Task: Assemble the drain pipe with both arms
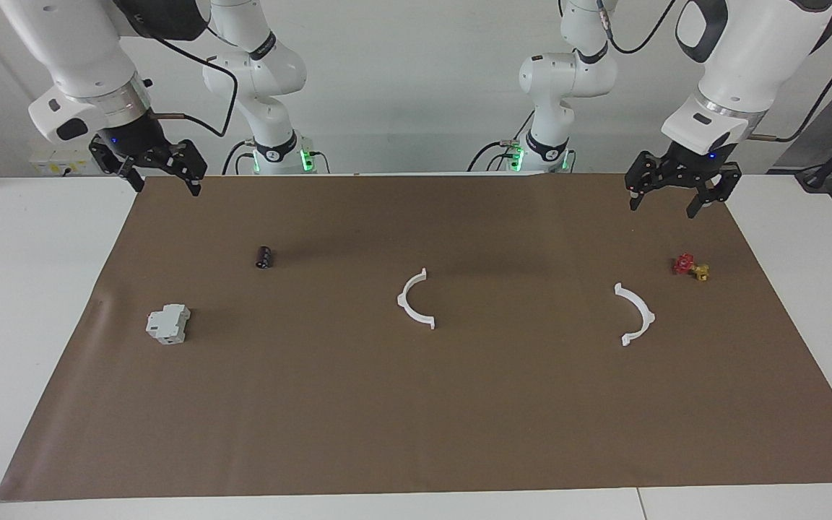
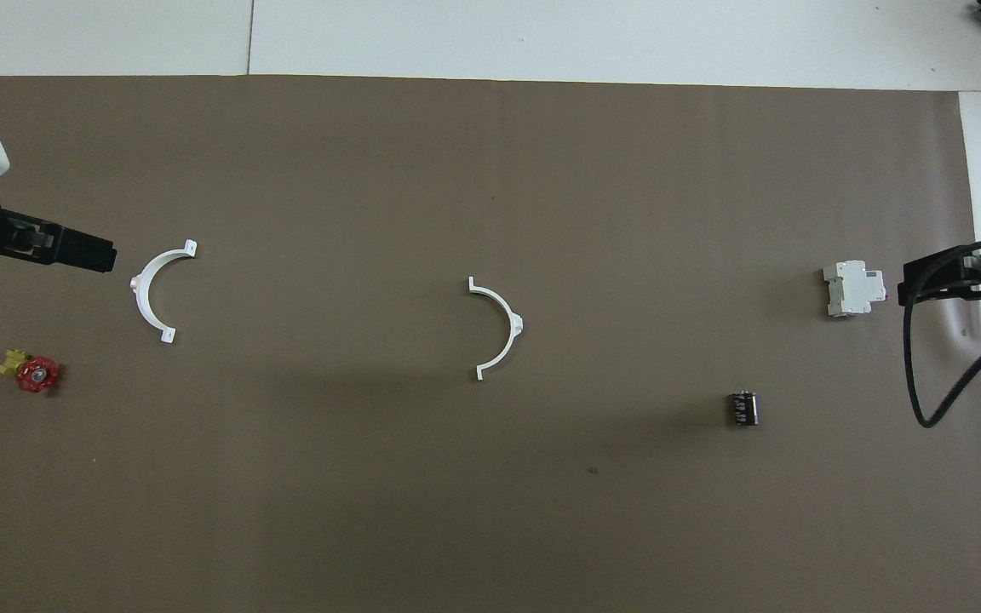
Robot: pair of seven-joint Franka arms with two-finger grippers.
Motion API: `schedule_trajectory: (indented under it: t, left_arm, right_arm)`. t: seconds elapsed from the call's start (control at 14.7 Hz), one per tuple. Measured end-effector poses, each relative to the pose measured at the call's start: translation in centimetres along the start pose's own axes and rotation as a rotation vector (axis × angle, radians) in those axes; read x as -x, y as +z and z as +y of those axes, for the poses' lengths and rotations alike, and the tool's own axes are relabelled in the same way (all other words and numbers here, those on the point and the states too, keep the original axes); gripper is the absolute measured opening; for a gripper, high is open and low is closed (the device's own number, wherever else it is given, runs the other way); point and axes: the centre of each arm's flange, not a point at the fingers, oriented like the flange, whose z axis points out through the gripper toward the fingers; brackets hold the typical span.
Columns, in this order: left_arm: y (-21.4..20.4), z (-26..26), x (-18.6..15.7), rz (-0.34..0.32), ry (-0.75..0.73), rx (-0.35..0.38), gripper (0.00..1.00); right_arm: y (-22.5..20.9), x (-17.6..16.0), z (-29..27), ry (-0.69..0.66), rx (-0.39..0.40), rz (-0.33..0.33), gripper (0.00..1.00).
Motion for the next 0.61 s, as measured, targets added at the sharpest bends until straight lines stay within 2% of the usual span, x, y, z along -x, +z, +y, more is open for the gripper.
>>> schedule_trajectory:
  t: [0.61]
  left_arm:
    - [-0.1, 0.0, -0.1, 0.014, 0.000, -0.002, 1.00]
  right_arm:
    - [-0.8, 0.0, 2.4, 0.018, -0.001, 0.008, 1.00]
